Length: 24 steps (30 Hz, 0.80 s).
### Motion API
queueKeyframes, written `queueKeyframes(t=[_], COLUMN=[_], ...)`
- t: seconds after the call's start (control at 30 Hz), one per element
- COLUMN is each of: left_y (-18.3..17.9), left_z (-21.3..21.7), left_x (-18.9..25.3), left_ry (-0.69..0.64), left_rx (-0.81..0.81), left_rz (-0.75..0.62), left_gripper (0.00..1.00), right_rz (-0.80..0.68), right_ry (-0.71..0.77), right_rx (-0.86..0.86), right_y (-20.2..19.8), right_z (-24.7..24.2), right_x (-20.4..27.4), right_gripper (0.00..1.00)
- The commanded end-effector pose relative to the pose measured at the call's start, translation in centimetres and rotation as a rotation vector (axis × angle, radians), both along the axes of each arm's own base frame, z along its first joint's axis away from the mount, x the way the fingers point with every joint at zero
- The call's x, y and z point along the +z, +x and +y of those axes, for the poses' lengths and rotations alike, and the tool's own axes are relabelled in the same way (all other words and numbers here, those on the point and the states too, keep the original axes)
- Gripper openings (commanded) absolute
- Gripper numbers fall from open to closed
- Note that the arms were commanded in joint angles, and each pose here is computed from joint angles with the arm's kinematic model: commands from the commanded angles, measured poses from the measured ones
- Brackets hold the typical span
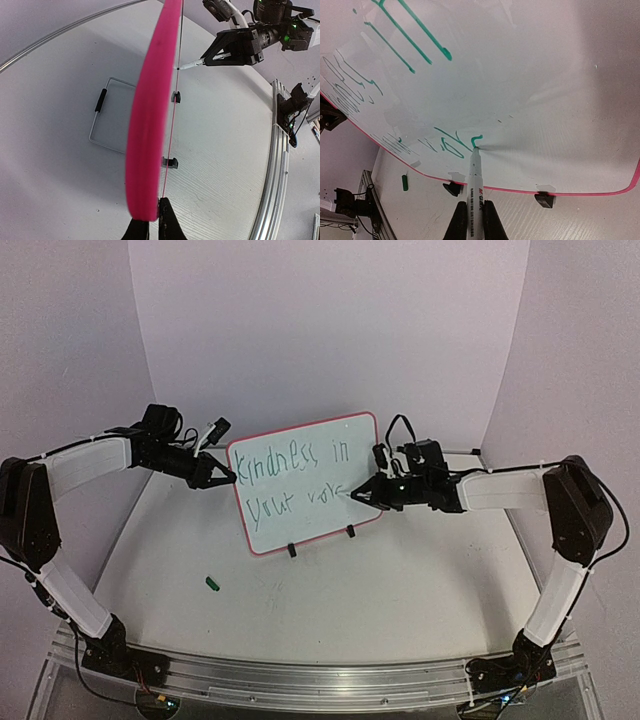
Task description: Write a sentence on the whiteboard
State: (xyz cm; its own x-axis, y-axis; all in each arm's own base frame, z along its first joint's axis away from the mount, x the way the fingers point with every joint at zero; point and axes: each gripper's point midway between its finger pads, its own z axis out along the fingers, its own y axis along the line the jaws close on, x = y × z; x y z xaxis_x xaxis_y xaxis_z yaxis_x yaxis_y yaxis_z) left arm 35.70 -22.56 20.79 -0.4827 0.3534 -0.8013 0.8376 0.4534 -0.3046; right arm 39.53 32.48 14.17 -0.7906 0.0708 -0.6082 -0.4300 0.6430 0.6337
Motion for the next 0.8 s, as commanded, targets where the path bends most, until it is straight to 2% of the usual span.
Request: queueKeyframes(t=[0.0, 0.77], left_y=[0.2, 0.1], left_z=[0.1, 0.1], left_x=[-1.2, -1.0], left_ry=[0.069, 0.069], left_rx=[0.010, 0.011], left_rz=[-0.006, -0.012], left_gripper=[0.00, 0.00], right_rz=[-0.017, -0.173], right_ry=[-0.015, 0.027], right_rx=[-0.035, -0.091], right_y=[0.5, 2.6], right_z=[-0.7, -1.5], right_x=[-0.3, 7.5], right_gripper=[0.00, 0.00])
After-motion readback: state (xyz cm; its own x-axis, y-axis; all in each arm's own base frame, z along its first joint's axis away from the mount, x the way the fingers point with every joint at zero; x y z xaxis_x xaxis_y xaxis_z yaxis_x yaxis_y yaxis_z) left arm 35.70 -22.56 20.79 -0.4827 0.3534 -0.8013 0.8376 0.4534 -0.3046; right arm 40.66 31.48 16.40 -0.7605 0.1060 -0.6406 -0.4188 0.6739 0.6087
